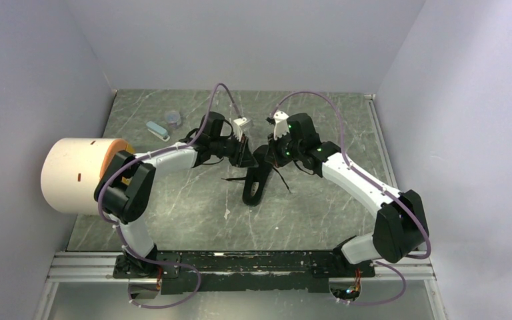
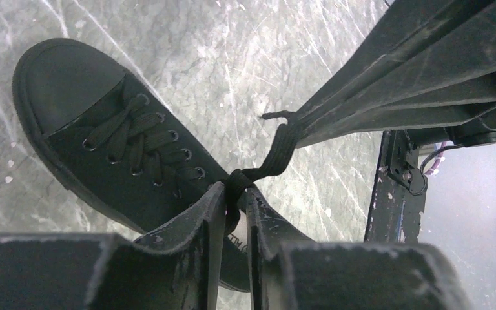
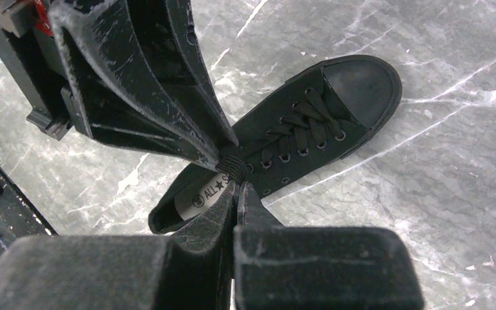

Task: Tie the shoes

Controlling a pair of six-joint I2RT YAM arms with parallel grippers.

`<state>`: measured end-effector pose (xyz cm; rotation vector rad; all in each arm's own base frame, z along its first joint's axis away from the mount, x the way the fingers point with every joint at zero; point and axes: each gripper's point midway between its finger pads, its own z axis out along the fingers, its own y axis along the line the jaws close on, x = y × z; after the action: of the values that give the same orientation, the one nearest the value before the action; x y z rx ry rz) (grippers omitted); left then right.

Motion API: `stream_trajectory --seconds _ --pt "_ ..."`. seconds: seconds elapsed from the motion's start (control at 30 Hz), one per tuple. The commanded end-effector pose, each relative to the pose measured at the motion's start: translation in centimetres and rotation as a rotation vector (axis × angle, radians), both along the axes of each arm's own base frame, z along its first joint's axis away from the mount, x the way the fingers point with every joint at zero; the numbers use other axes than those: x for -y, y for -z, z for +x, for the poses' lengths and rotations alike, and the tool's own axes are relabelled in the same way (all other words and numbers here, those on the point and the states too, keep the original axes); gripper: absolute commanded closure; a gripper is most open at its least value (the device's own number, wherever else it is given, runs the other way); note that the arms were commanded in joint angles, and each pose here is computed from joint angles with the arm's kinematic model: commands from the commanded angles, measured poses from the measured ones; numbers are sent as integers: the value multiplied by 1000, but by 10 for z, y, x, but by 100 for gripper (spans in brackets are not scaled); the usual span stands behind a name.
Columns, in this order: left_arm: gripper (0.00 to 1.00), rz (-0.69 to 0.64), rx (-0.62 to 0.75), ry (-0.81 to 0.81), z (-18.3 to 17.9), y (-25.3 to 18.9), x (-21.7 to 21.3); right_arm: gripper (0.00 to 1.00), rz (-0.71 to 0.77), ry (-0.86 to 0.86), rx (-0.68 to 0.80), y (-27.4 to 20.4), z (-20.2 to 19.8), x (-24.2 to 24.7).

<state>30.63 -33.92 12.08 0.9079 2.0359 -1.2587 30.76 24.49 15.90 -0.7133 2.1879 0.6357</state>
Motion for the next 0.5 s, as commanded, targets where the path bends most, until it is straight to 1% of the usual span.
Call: stream_trajectory --seconds 0.0,0.07,0.2,0.33,0.47 --pt "74 -53 77 47 -1 -13 12 100 16 -9 4 -5 4 -4" --pt "67 -47 76 52 -2 -10 13 100 15 -10 5 -5 5 -5" --pt "60 -36 89 55 -4 -9 11 100 18 -15 1 -5 8 -7" --pt "55 -50 94 66 -6 -9 12 100 18 -13 6 -7 11 -7" --pt "52 -68 81 67 -2 -9 16 100 17 -20 2 -7 13 -9"
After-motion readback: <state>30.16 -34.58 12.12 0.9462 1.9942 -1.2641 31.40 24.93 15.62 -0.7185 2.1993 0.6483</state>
